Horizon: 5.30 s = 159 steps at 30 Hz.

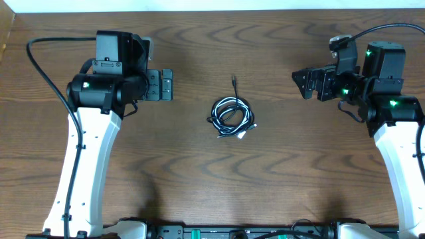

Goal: Untangle cables

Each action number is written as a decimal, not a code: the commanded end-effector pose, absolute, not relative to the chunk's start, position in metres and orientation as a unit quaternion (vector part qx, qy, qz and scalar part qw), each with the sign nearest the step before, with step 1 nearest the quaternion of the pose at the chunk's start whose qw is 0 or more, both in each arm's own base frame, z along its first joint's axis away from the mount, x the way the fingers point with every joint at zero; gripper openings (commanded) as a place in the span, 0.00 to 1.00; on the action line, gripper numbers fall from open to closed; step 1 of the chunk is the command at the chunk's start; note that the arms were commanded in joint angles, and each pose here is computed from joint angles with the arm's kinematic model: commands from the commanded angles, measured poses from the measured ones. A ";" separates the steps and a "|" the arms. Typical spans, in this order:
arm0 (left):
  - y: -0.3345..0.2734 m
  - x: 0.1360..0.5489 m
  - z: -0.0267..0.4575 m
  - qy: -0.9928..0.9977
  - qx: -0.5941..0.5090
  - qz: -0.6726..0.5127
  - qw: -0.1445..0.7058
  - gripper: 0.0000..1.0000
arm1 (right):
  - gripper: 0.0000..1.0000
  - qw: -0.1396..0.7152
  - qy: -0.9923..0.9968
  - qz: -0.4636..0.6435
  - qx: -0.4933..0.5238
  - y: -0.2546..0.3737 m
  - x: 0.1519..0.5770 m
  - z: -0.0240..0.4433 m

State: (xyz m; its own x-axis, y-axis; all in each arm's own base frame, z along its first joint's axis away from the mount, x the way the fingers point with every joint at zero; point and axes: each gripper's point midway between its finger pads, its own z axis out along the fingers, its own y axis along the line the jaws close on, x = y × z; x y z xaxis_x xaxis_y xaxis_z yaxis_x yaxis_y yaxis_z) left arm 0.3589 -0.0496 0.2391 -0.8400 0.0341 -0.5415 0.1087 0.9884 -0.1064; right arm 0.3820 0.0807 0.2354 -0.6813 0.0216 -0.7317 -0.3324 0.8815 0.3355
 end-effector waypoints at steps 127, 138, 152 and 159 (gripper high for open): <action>-0.196 0.402 0.245 0.879 -0.267 -0.338 0.205 0.07 | 0.80 0.348 0.896 0.277 -0.012 0.155 0.398 0.218; -0.180 0.406 0.238 0.792 -0.482 -0.348 0.142 0.07 | 0.78 0.337 0.887 0.309 -0.058 0.203 0.380 0.224; -0.174 0.404 0.234 0.754 -0.548 -0.340 0.125 0.07 | 0.63 0.317 0.891 0.324 -0.039 0.252 0.376 0.206; -0.172 0.400 0.230 0.755 -0.553 -0.332 0.118 0.08 | 0.54 0.314 0.888 0.332 -0.054 0.275 0.382 0.190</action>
